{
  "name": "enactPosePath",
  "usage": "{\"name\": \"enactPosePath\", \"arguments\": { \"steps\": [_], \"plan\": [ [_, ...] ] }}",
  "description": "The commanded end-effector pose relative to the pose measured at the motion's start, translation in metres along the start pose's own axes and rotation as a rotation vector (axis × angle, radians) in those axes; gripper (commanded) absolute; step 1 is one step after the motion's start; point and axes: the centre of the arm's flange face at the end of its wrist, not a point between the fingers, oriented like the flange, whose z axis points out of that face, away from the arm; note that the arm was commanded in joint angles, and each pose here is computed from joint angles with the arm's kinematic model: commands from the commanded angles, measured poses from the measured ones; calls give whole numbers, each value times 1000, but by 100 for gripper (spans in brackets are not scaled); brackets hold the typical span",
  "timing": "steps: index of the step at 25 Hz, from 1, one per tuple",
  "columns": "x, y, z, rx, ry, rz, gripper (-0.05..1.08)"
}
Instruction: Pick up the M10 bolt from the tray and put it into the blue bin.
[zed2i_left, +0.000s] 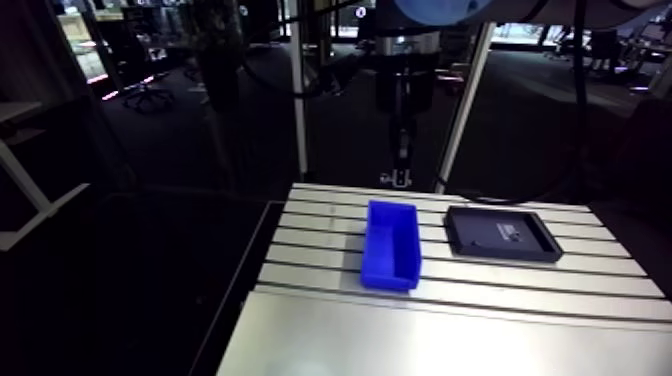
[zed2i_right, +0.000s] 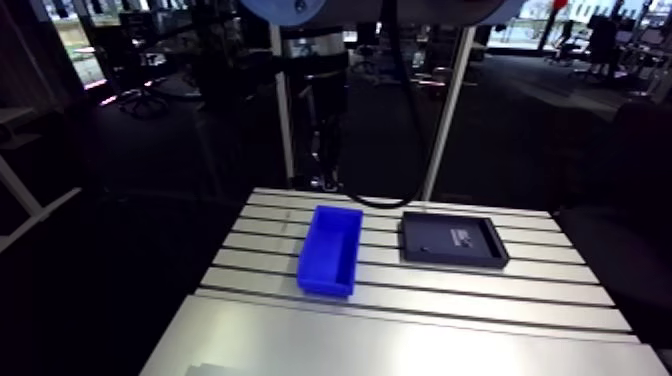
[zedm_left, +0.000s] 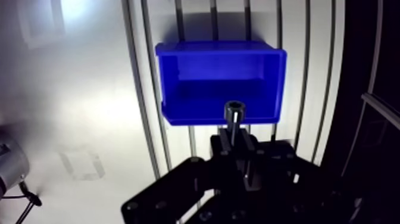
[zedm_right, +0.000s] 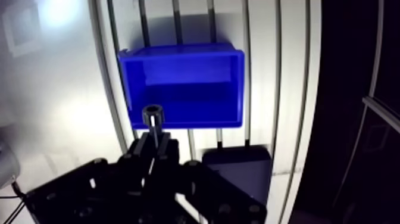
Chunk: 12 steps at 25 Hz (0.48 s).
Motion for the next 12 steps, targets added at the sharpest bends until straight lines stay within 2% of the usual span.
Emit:
{"name": "enactPosePath", "arguments": {
  "steps": [1,3,10,12],
  "plan": [
    [14,-4,25,-12,19,-39,106],
    [11,0,31,-1,16,-32,106],
    [-12,15,47,5,17,7,106],
    [-16,17,53,20,30,15,106]
  ]
}}
